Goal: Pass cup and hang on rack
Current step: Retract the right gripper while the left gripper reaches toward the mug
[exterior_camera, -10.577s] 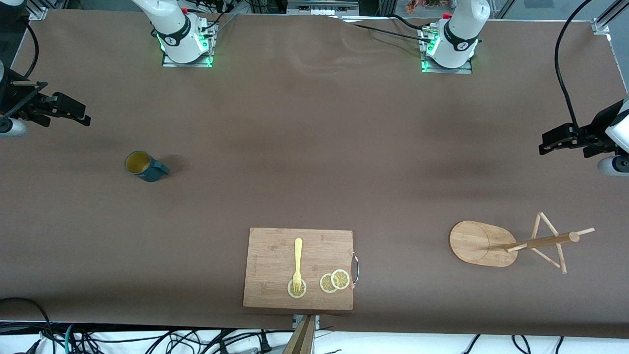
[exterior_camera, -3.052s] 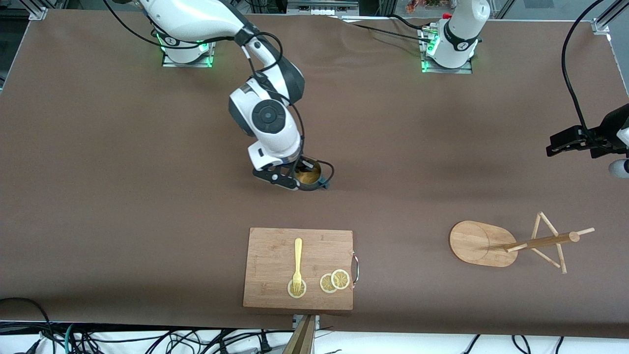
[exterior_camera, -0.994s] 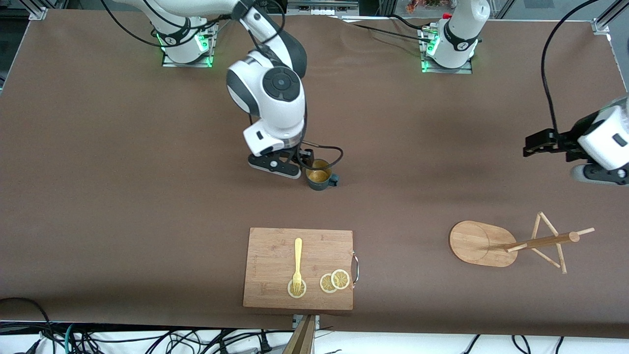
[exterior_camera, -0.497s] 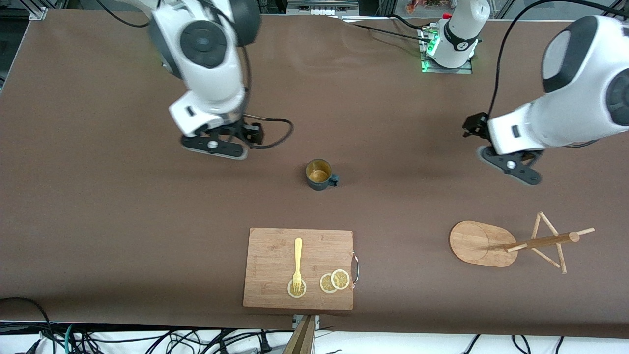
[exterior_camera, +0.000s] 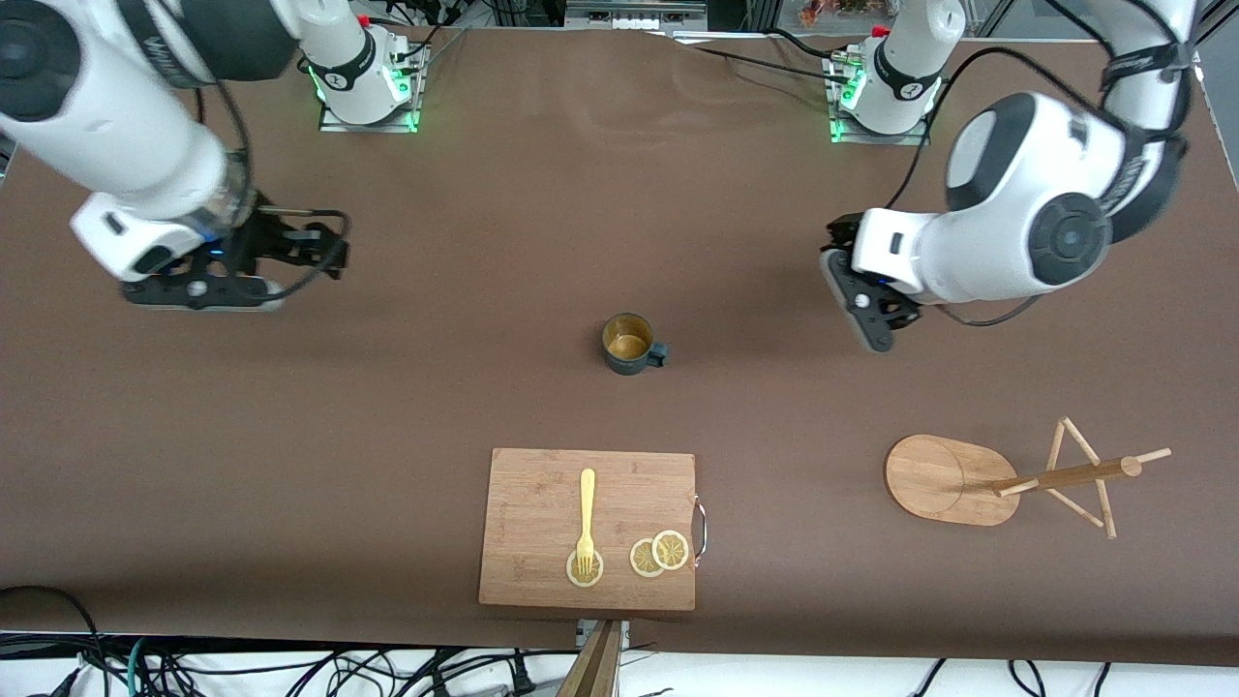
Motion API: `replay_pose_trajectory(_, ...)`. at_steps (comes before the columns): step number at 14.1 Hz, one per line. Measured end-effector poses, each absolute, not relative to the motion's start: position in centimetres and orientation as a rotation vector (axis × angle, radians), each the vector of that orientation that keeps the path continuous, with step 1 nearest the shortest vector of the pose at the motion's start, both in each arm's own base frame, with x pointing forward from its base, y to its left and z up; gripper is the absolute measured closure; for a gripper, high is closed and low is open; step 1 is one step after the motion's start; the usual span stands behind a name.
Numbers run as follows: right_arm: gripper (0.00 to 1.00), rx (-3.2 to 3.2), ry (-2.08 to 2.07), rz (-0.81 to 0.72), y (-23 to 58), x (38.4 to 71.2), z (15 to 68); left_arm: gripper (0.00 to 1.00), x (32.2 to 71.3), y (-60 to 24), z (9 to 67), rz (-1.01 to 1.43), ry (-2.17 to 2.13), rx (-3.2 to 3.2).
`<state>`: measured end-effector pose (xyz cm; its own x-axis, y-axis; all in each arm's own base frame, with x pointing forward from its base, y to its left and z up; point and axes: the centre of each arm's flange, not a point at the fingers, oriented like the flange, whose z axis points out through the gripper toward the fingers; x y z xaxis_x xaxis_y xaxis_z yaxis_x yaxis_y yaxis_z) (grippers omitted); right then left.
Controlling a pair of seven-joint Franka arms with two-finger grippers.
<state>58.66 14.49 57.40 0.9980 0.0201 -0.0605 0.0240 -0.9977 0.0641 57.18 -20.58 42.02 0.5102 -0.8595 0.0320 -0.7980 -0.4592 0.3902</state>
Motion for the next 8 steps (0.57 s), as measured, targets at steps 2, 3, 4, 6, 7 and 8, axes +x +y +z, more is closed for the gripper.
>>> replay_pose_trajectory(2, 0.0, 3.08, 0.102, -0.078, 9.7, 58.8, 58.5, 0.0, 56.8, -21.7, 38.4, -0.113, -1.453, 2.268)
replay_pose_trajectory(3, 0.0, 3.082, 0.127, -0.071, 7.6, 58.8, 58.9, 0.0, 56.9, -21.6, 36.4, -0.044, -1.491, 2.217)
replay_pose_trajectory(4, 0.0, 3.083, 0.152, -0.066, 5.8, 58.8, 59.1, 0.0, 56.9, -21.4, 34.5, 0.019, -1.52, 2.177)
replay_pose_trajectory(6, 0.0, 3.082, 0.225, -0.026, 2.6, 59.1, 58.7, 0.0, 56.8, -21.1, 30.8, 0.145, -1.551, 2.097)
replay_pose_trajectory(7, 0.0, 3.08, 0.257, -0.001, 1.7, 59.3, 58.2, 0.0, 56.8, -21.1, 29.3, 0.209, -1.561, 2.053)
replay_pose_trajectory(8, 0.0, 3.078, 0.275, 0.012, 1.2, 59.4, 57.8, 0.0, 56.8, -21.2, 28.1, 0.272, -1.57, 2.008)
